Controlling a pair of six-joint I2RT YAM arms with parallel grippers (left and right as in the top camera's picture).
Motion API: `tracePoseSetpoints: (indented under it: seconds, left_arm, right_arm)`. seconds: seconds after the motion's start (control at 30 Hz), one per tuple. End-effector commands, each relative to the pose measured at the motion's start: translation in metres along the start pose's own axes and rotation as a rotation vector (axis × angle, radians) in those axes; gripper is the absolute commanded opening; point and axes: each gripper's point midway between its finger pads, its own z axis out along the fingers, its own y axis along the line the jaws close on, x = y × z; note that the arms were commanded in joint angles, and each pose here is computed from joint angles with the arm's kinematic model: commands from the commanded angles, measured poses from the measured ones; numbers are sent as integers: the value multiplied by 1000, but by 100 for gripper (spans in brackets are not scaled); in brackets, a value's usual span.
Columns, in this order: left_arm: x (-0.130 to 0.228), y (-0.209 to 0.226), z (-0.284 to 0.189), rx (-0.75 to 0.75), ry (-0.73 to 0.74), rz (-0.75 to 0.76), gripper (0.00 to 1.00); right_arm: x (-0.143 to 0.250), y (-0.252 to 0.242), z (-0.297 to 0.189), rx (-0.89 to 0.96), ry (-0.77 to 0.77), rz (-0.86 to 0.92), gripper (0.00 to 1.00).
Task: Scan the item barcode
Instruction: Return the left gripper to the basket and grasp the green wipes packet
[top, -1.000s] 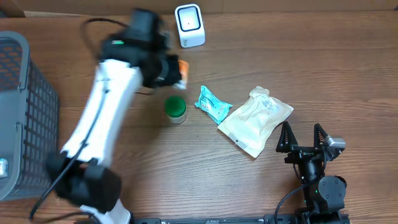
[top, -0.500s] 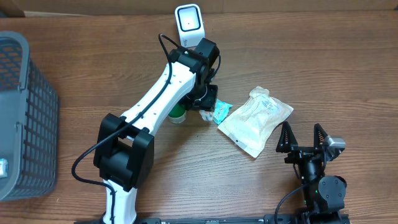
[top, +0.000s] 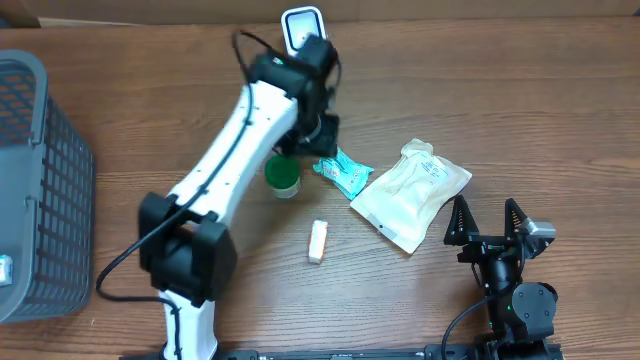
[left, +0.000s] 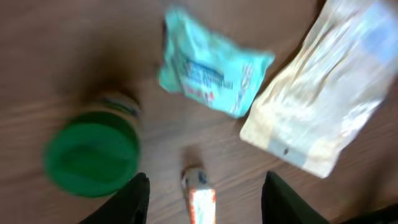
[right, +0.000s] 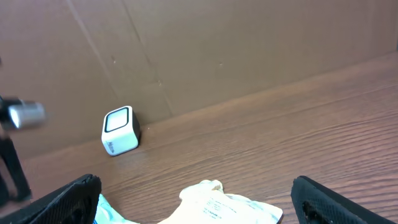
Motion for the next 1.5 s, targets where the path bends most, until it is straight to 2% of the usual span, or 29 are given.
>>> tracePoseSetpoints:
  seconds: [0.0,0.1,0.23,0.37,0.47,0.57,0.6,0.67,0.77,0.8,0.97,1.17,1.33,1.47]
  left_arm:
    - [-27,24,-110,41,-289,-38,43]
    - [-26,53,-154,38,-390,-102,41]
    - [-10,118,-217,-3,-544,-244,36]
    - [35,196,-275,-79,-689,-482,39]
    - [77,238,-307,-145,-768,-642,43]
    - [117,269,-327,-214,-820,-783,46]
    - [136,288,-333,-256,-839,-884,48]
    - [154,310,-336,-314,-842,-995,51]
    - [185,351,-324,-407,-791,-1216,75]
    - [192,365,-316,-432,-760,-1261,76]
    - [209,414,-265,-477,-572,-1416,72]
    - [219,456,-186,-493,-356,-1519,71]
    - [234,478,-135,-568,-246,-1567,70]
    - [243,491,-106,-614,-230,-1573,72]
  right_arm:
    - [2,-3,0,11,-1,-4,100]
    - [2,-3,0,11,-1,-4,100]
    - [2,-3,0,11,-1,-4,100]
    - [2,-3,0,11,-1,-4,100]
    - [2,-3,0,11,-1,-4,100]
    - [2,-3,0,11,-1,-4,100]
    - [2,-3,0,11,-1,-4,100]
    - [2,-3,0,11,-1,-4,100]
    - [2,-3,0,11,-1,-4,100]
    - [2,-3,0,11,-1,-4,100]
    - [2,-3,0,11,-1,-4,100]
    - [2,-3,0,11,-1,-4,100]
    - [2,-3,0,11,-1,-4,100]
    - [2,-3,0,11,-1,-4,100]
